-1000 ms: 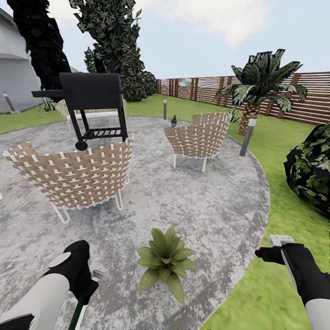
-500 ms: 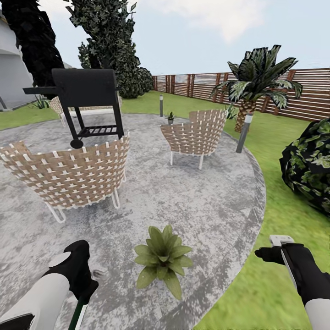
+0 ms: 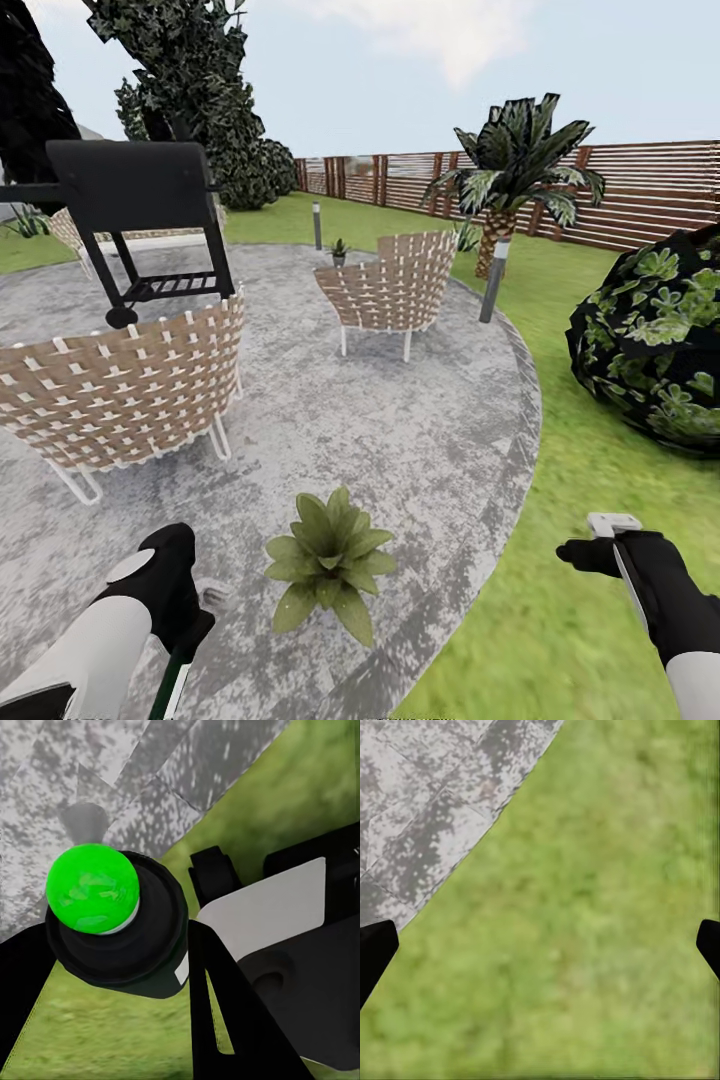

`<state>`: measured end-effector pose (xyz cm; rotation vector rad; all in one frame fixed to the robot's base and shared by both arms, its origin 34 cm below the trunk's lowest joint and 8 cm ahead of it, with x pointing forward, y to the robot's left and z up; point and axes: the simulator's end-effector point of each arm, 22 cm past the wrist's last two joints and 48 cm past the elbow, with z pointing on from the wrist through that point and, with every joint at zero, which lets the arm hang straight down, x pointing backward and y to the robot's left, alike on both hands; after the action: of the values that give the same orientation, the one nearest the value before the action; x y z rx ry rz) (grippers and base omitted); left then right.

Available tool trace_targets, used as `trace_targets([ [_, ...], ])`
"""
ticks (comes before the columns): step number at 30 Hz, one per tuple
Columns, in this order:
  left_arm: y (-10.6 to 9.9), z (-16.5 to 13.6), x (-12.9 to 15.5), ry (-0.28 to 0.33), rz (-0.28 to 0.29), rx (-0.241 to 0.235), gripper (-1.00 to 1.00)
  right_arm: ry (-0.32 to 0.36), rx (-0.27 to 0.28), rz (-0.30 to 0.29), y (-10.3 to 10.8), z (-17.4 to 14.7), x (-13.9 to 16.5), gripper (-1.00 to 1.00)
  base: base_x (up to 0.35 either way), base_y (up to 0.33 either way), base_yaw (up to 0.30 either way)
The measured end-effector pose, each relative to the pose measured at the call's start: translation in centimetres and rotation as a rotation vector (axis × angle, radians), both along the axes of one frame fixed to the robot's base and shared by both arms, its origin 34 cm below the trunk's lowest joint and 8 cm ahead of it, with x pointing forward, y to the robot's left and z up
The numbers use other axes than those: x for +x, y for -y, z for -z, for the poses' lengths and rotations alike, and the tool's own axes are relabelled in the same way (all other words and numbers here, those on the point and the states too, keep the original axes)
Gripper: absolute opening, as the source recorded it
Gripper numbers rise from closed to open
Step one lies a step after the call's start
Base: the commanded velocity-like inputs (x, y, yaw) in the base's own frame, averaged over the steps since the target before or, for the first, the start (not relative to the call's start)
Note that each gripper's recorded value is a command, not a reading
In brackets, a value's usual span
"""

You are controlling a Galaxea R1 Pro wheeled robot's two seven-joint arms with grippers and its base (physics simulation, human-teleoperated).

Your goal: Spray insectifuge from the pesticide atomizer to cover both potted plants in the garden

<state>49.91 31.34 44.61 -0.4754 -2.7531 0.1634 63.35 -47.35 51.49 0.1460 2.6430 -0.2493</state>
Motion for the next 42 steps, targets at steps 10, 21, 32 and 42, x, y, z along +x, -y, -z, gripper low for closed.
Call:
trace_targets([
  [10,-1.2,-2.9,5.7,0.149,-0.008,0.031,-1.00,-0.011,0.000,0.000,0.0,0.5,-0.1,1.00,0.000,0.000,-0.241],
  [21,-1.2,-2.8,6.1,0.157,-0.011,0.031,-1.00,-0.022,0.000,0.000,0.0,1.2,-0.3,1.00,0.000,0.000,-0.226],
  [32,-1.0,-2.6,5.9,0.152,-0.015,0.023,-1.00,-0.025,0.000,-0.001,0.0,1.3,-0.3,1.00,0.000,0.141,-0.040],
  [42,-1.0,-2.2,5.4,0.141,-0.015,0.023,-1.00,-0.026,0.000,-0.001,0.0,1.4,-0.4,1.00,0.000,0.024,-0.029],
])
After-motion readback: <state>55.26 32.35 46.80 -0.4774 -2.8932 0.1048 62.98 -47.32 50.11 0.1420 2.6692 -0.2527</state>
